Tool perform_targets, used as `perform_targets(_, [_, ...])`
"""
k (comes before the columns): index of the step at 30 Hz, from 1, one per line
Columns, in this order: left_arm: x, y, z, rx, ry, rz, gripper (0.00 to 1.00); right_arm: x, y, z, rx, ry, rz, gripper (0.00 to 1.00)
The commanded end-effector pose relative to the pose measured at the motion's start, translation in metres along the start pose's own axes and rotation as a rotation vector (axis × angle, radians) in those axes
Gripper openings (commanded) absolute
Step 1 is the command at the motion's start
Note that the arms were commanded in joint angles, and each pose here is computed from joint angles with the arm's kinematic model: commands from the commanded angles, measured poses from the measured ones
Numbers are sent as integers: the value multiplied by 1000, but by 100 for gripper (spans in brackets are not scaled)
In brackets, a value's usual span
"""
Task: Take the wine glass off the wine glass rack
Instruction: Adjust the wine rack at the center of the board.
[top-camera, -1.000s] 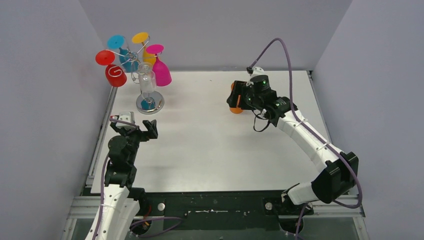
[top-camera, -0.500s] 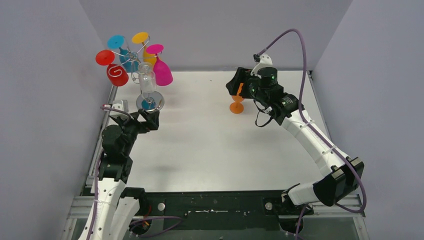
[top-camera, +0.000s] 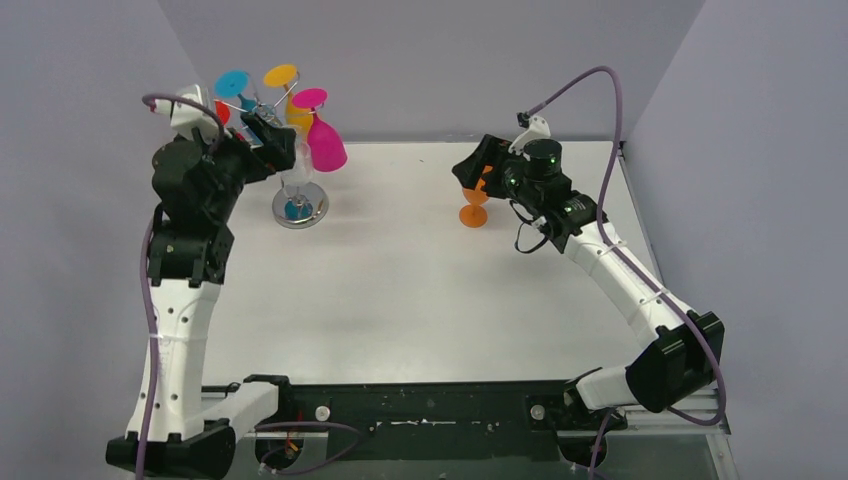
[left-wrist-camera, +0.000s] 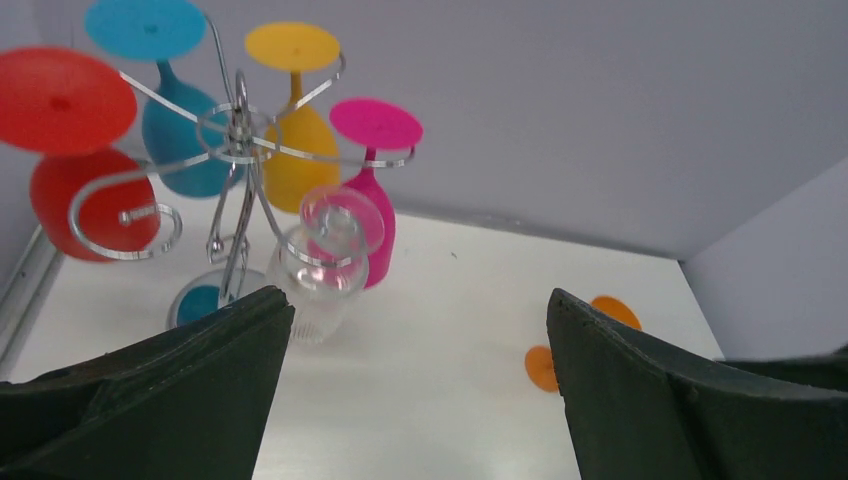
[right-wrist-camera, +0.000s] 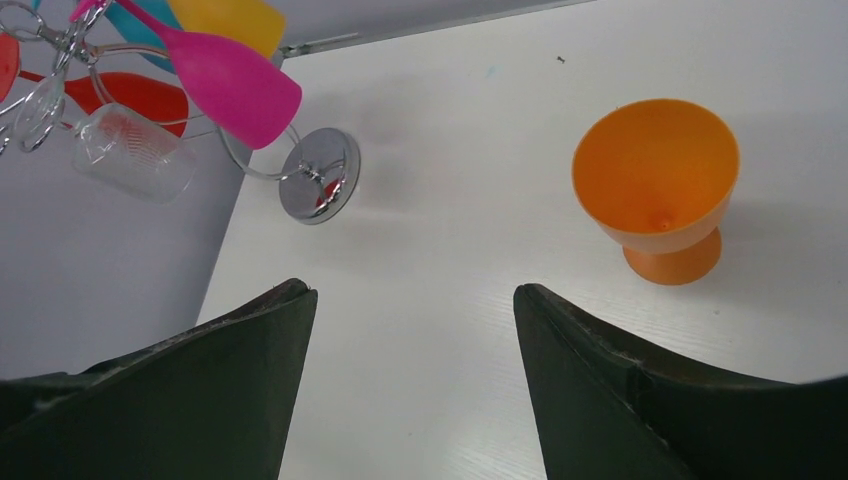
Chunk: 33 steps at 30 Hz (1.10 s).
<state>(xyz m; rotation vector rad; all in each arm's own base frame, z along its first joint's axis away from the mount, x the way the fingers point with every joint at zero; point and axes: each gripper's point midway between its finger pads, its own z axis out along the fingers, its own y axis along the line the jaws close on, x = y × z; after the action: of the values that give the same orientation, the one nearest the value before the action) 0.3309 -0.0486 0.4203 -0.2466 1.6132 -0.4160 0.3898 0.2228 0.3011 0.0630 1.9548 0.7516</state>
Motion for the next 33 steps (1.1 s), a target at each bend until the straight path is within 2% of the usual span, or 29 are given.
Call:
perform_targets(1, [-22,11,36,-76,43,65,97,-8,18,-2,-85,-20,45,74])
perform_targets(5, [-40,28,77,-95,33,67,96,-11,16,-3,-75,-24,42,74])
perform_targets(13, [-50,62,138,-144,43,112,84,-19,11,-5,-56,-40,28,74])
perform_targets(24, [-40,80,183,-138,66,173,61,-17,7,0,-49,-21,23,74])
perform_targets(33, [-30,89,200,-138,75,218,47,-13,2,6,-47,-3,28,74])
